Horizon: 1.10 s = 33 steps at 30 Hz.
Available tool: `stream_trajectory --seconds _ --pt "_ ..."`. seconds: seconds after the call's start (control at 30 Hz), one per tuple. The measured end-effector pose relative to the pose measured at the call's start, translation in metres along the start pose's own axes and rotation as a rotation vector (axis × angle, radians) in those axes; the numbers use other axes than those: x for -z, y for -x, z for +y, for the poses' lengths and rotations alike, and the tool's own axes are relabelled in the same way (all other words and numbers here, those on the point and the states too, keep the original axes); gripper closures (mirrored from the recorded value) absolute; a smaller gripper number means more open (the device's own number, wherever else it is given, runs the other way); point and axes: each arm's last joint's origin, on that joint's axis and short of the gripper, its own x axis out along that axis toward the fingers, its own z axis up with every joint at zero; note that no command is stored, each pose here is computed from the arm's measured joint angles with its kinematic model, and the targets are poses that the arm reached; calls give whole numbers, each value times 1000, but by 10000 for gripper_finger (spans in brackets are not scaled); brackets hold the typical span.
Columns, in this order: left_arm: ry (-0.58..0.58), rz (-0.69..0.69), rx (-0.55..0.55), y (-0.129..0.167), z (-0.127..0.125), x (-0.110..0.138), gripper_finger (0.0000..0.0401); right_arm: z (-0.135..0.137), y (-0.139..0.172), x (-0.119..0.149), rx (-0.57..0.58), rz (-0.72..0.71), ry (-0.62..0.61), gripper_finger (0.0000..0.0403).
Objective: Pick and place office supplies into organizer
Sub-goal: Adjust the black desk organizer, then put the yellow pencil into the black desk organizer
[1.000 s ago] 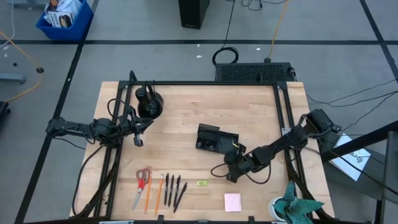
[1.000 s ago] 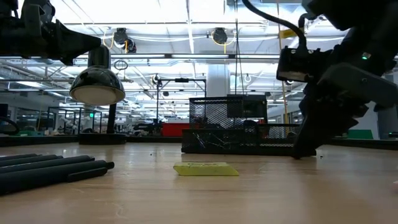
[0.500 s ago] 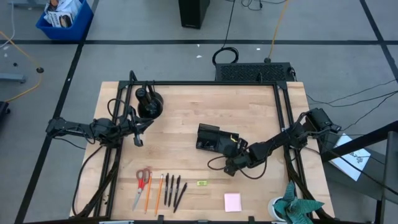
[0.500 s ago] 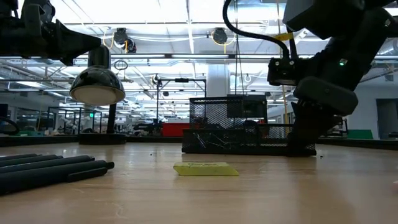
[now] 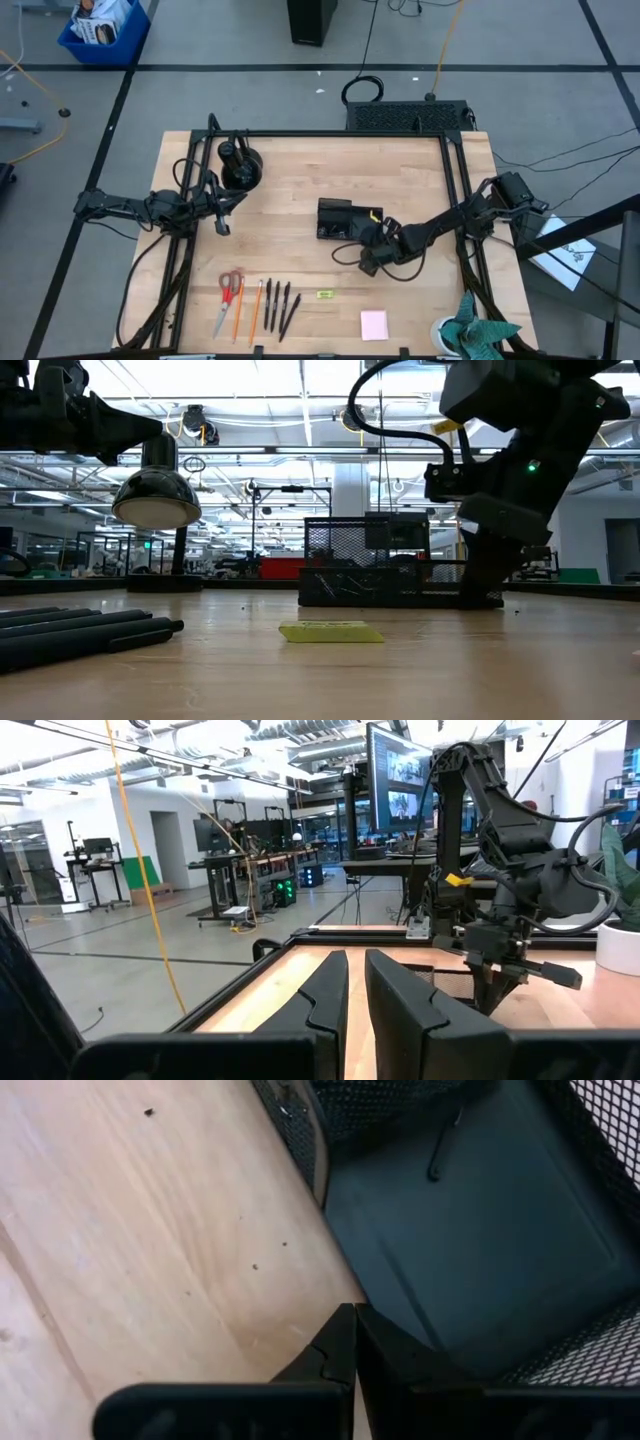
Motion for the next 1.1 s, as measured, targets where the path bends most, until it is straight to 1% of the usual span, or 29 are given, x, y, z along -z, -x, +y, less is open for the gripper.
stream_trajectory --seconds 0.1,0.2,0.27,0.37,0.5,0.63,0.73,0.77,0.83,0.87,0.93,1.03,1.1 --pt "0 0 0 0 0 0 354 1 0 -1 -11 -13 7 403" --pt "0 0 0 0 0 0 354 4 5 -6 -52 -61 12 403" --pt "-1 1 0 0 0 0 354 6 10 -11 -100 -103 19 403" --pt "-3 7 1 0 0 1 354 10 20 -15 -186 -152 76 401" --pt "-9 20 3 0 0 2 354 14 43 -33 -315 -328 131 388" --pt "-7 26 0 0 0 3 354 9 60 -55 -363 -530 221 358" --pt "4 50 -20 0 0 5 354 4 77 -74 -379 -730 277 328" --pt "16 67 -41 0 1 6 354 2 81 -78 -372 -777 300 318" --pt "54 136 -123 0 2 13 354 -2 86 -84 -344 -847 343 299" --pt "67 187 -155 1 2 18 354 -5 88 -87 -326 -870 367 290" --pt "120 237 -182 -1 2 22 354 -11 92 -90 -298 -889 387 275" --pt "225 304 -162 -6 -3 23 354 -18 91 -91 -283 -884 376 258" --pt "287 335 -148 -10 -8 18 354 -22 86 -86 -265 -870 399 249"
